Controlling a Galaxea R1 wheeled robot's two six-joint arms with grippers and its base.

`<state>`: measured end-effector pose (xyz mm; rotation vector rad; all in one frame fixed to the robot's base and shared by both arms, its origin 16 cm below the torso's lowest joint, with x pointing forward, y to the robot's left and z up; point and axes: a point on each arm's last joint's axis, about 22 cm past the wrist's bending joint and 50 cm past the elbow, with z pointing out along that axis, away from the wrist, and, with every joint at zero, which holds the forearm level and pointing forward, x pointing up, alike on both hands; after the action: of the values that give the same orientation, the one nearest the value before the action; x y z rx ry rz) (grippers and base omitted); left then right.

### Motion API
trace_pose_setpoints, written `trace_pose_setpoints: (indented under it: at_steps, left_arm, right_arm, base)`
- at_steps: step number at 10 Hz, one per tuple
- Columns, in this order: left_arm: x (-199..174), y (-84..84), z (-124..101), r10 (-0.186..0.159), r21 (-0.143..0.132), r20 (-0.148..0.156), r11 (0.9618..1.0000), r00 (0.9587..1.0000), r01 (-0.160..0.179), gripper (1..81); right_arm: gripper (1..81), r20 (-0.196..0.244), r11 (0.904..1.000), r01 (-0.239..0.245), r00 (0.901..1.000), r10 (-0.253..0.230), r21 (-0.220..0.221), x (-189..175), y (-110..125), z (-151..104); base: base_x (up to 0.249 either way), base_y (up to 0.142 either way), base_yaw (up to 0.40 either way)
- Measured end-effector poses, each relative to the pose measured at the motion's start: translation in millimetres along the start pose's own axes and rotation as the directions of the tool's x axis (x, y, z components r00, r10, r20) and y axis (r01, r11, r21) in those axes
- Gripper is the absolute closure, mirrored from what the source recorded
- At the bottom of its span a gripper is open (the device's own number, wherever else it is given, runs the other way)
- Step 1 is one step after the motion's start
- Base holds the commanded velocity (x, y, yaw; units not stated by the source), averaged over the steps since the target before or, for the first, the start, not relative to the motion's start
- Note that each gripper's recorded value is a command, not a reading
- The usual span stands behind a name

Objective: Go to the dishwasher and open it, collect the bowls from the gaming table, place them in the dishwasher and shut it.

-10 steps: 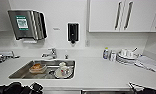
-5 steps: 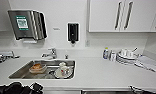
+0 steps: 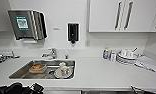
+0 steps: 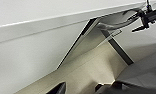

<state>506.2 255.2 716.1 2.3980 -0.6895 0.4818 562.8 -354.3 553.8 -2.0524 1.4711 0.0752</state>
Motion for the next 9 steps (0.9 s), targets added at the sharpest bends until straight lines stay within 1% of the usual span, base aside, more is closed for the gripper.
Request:
trace_pose_setpoints:
  at_steps: [1, 3, 5, 7, 9]
  left_arm:
    - [0, -0.3, 0, -0.001, 0.001, 0.000, 1.0000, 1.0000, 0.001, 1.0]
    - [-3, -4.3, -4, -0.007, 0.011, -0.002, 0.9999, 1.0000, 0.007, 1.0]
    - [-2, -4.2, -4, -0.001, 0.011, -0.003, 0.9999, 1.0000, 0.001, 1.0]
    - [-2, -4.0, -4, -0.001, 0.010, -0.002, 0.9999, 1.0000, 0.001, 1.0]
    - [-2, -3.0, -3, 0.001, 0.008, -0.002, 1.0000, 1.0000, -0.001, 1.0]
  right_arm:
    - [1.0, -0.007, 1.0000, -0.004, 1.0000, 0.004, 0.000, 1, 2, 1]
    - [1.0, -0.032, 0.9999, -0.006, 0.9995, 0.007, 0.013, 5, 6, 5]
    - [1.0, -0.047, 0.9999, 0.008, 0.9989, -0.007, 0.011, 9, 13, 8]
    - [1.0, -0.055, 0.9997, 0.019, 0.9983, -0.018, 0.018, 11, 14, 8]
    - [1.0, -0.055, 0.9996, 0.021, 0.9983, -0.019, 0.020, 11, 16, 8]
  base:
    - [0.000, 0.000, 0.000]
    - [0.000, 0.000, 0.000]
    - [0.000, 0.000, 0.000]
    - [0.000, 0.000, 0.000]
    - [0.000, 0.000, 0.000]
